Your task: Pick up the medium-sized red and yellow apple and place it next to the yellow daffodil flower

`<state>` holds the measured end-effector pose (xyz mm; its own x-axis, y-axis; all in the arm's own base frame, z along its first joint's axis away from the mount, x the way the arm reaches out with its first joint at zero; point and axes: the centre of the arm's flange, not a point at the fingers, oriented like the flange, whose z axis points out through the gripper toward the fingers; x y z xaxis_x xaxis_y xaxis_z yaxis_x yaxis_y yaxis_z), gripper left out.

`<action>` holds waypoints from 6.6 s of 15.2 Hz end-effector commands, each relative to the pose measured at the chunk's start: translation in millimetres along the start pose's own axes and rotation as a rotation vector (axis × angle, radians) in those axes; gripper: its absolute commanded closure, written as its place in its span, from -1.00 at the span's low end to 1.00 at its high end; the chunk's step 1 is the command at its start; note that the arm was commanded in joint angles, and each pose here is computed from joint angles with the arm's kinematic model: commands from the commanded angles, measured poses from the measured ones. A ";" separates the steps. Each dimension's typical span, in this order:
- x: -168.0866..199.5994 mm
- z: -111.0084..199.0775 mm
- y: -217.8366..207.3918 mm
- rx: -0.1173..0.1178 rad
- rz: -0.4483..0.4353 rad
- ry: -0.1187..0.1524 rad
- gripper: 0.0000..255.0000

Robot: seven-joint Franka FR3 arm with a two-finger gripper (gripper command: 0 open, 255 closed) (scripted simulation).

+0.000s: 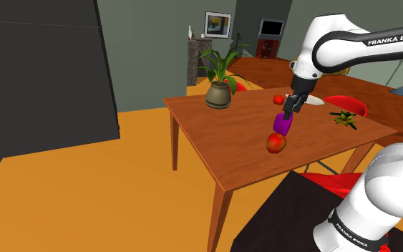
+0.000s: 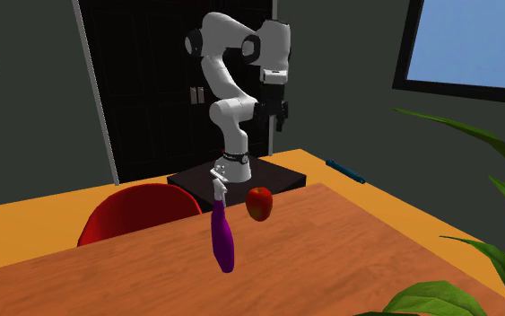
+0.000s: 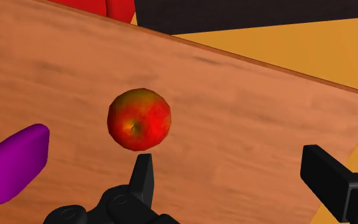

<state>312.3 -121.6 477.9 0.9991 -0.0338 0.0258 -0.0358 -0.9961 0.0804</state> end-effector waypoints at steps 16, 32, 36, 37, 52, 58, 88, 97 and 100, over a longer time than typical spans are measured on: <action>14.8 139.6 88.3 -0.008 -0.006 0.104 -1.00; 16.2 153.1 88.4 -0.008 -0.006 0.104 1.00; 16.2 153.1 88.4 -0.008 -0.006 0.104 1.00; 16.3 147.8 88.8 -0.008 -0.006 0.104 1.00; 18.4 68.9 95.2 -0.008 -0.006 0.104 1.00; 19.2 37.4 97.7 -0.008 -0.006 0.104 1.00; -40.9 -20.9 305.0 -0.008 -0.006 0.104 1.00; -75.7 -13.1 418.3 -0.008 -0.006 0.104 1.00; -87.4 -10.5 456.0 -0.008 -0.006 0.104 1.00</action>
<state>212.3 -559.7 523.0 0.9923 -0.0260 0.1214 -0.0369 -0.9954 0.0885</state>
